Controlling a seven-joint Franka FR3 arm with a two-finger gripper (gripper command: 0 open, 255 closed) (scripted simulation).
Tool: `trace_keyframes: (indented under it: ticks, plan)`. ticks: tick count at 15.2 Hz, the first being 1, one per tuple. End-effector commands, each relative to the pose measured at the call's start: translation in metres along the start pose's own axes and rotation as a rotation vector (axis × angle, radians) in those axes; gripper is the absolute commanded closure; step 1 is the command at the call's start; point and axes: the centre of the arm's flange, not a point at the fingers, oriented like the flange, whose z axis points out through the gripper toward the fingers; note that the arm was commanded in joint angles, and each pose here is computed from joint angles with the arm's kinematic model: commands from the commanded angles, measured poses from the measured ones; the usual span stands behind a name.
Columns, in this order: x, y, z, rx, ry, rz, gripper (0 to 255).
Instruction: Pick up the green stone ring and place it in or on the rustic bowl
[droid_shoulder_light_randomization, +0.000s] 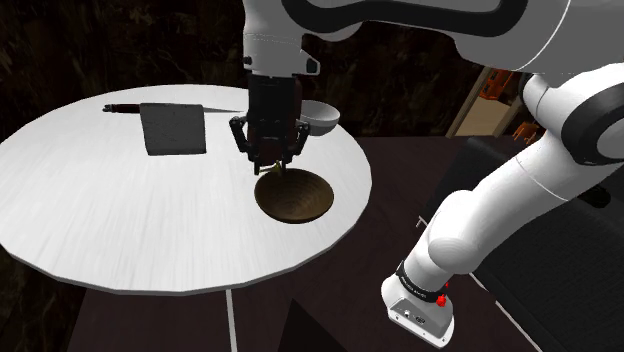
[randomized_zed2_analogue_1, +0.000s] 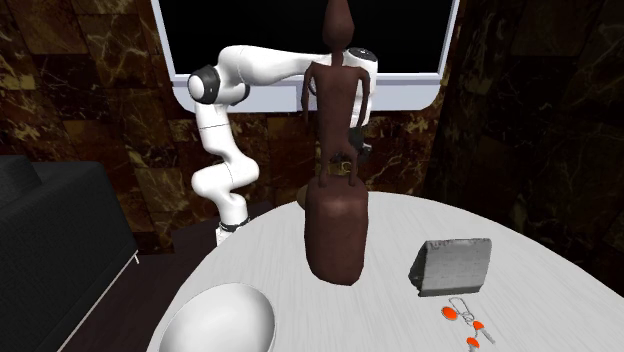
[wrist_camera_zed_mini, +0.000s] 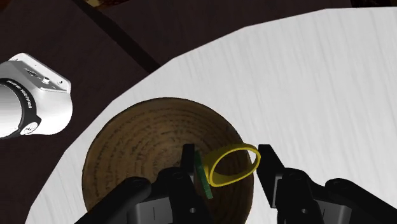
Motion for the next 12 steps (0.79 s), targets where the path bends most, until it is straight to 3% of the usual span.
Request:
trace_keyframes:
  ticks: [1, 5, 12]
  plan:
    - [0.016, 0.023, 0.0, 0.0, -0.002, -0.001, 255]
    - [0.044, 0.06, -0.003, 0.0, -0.002, -0.001, 255]
    - [0.052, 0.057, 0.032, 0.0, -0.002, -0.001, 255]
